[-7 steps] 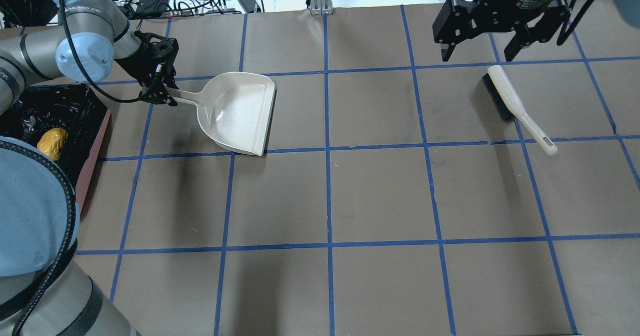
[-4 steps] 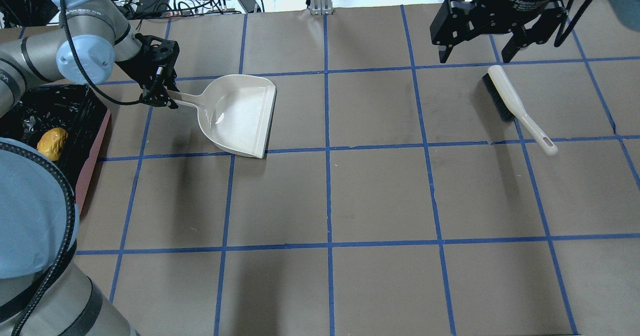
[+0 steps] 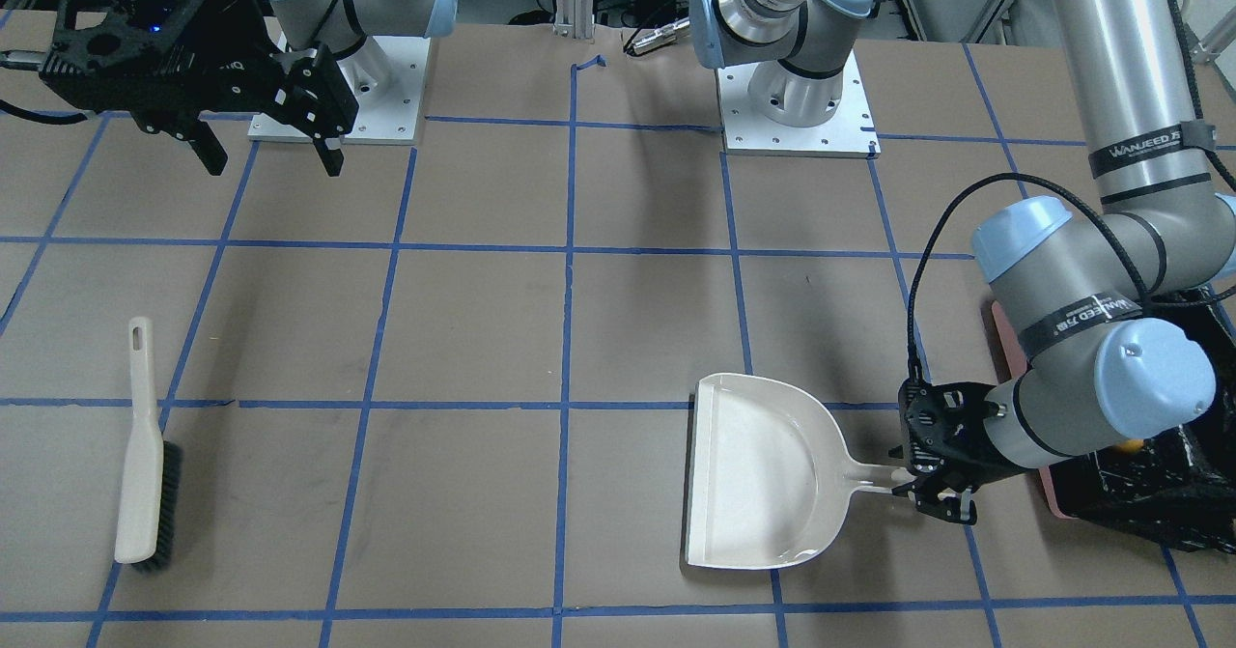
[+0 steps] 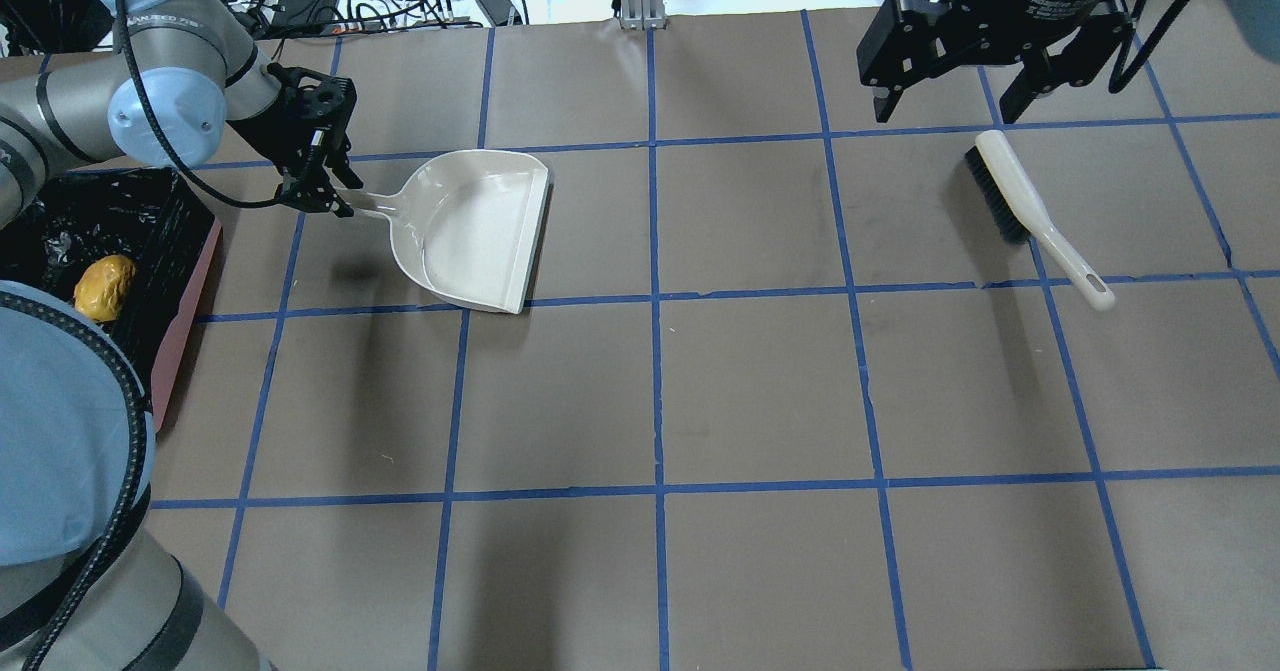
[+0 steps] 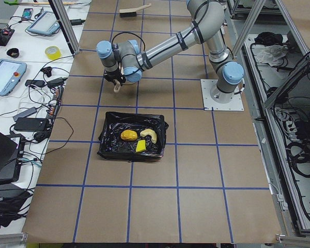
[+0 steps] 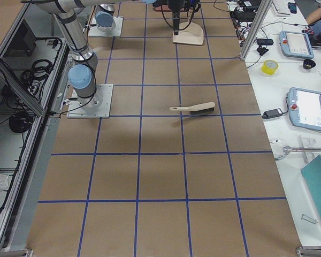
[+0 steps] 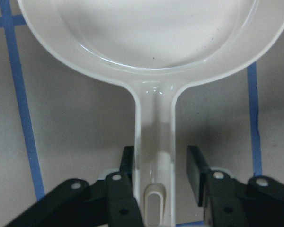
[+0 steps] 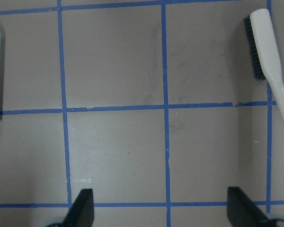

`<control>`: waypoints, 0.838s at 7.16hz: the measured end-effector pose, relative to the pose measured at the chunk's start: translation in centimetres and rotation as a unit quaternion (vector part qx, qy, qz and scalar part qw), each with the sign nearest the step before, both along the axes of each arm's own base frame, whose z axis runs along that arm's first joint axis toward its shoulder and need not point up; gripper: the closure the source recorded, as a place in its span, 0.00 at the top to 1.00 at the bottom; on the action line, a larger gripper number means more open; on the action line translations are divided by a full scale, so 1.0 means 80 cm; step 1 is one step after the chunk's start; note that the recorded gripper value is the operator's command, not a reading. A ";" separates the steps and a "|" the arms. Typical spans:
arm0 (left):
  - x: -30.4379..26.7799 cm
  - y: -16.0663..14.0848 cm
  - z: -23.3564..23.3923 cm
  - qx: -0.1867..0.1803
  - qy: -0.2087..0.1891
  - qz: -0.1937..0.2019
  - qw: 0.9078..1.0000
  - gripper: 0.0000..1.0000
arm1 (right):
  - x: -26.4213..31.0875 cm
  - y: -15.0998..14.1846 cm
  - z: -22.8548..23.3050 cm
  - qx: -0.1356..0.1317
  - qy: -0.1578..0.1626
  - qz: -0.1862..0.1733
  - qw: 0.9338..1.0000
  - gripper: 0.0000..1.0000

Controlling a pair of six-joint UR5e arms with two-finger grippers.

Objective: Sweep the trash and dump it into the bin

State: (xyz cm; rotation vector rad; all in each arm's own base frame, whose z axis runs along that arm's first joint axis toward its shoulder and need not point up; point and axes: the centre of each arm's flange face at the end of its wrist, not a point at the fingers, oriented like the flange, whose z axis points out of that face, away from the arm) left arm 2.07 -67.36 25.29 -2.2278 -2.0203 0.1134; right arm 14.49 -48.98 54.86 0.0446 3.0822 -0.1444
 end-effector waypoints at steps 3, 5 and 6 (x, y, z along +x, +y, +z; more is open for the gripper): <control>0.000 0.000 0.024 -0.012 -0.004 0.020 1.000 0.96 | 0.006 0.009 0.011 -0.009 -0.024 0.004 1.000 1.00; -0.010 0.014 0.071 -0.016 -0.004 0.059 0.998 0.96 | -0.002 0.014 0.016 -0.012 0.006 0.004 1.000 1.00; -0.020 0.029 0.100 -0.005 -0.004 0.096 0.995 0.97 | -0.006 0.017 0.019 -0.014 0.023 0.010 1.000 1.00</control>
